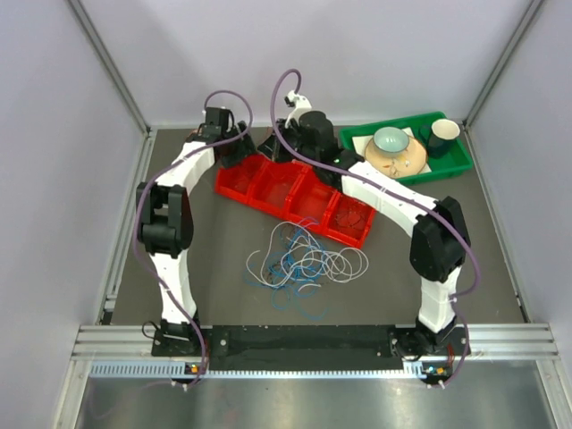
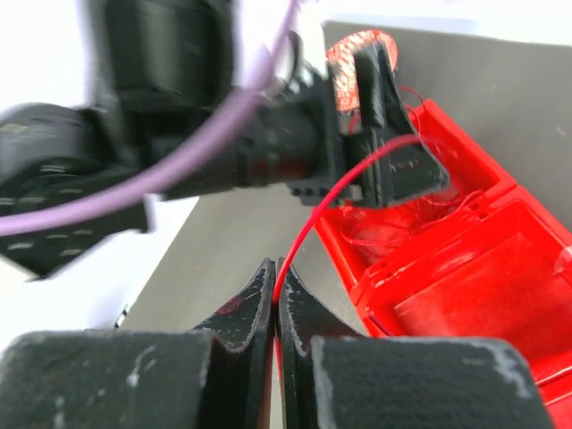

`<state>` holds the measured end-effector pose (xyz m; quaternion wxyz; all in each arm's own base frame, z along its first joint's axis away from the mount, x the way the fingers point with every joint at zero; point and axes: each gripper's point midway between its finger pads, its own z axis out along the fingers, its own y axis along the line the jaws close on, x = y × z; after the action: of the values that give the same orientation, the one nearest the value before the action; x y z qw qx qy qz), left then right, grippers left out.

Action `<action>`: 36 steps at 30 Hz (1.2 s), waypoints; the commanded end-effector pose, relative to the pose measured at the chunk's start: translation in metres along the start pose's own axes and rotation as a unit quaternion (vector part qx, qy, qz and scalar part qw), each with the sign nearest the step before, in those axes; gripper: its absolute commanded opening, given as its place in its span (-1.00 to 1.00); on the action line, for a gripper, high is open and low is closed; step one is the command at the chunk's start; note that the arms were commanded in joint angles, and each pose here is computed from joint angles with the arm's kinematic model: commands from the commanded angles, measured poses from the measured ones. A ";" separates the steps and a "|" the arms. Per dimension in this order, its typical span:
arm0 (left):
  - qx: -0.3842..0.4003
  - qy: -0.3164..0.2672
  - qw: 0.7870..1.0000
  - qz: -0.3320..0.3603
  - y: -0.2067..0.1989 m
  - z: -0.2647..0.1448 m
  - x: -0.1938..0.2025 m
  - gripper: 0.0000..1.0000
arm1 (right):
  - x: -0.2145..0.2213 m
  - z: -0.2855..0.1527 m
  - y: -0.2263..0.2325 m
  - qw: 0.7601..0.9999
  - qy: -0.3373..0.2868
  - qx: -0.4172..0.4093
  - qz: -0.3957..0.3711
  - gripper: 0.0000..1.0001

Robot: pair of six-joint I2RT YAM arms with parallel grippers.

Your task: Untangle the cables

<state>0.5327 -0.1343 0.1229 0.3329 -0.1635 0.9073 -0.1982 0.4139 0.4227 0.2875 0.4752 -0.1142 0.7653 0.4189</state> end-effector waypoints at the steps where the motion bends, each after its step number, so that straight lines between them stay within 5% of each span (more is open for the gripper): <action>1: 0.036 -0.070 0.997 0.025 -0.034 -0.058 -0.044 0.70 | -0.023 0.003 0.006 1.000 -0.021 -0.012 -0.003 -1.00; 6: 0.044 -0.085 0.995 0.019 -0.034 -0.080 -0.055 0.98 | -0.019 0.010 -0.008 1.000 -0.016 -0.002 -0.005 -1.00; 16: 0.039 -0.074 0.996 -0.022 -0.008 -0.095 -0.057 0.98 | -0.018 0.051 -0.026 1.000 -0.012 -0.009 0.006 -1.00; 21: 0.023 -0.111 0.993 -0.043 0.008 -0.154 -0.070 0.98 | -0.024 0.082 -0.030 0.999 -0.025 -0.023 0.012 -1.00; 28: 0.029 -0.158 0.986 -0.041 0.010 -0.230 -0.040 0.98 | -0.001 0.136 -0.053 0.999 -0.020 -0.039 0.025 -1.00; 36: 0.022 -0.150 0.988 -0.041 0.019 -0.244 -0.017 0.98 | 0.019 0.167 -0.067 0.996 -0.048 -0.064 0.048 -1.00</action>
<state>0.3811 -0.0497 0.3227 0.4925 -0.2115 0.8165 -0.2148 0.5404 0.5041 0.1642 0.4469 -0.0904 0.7619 0.4599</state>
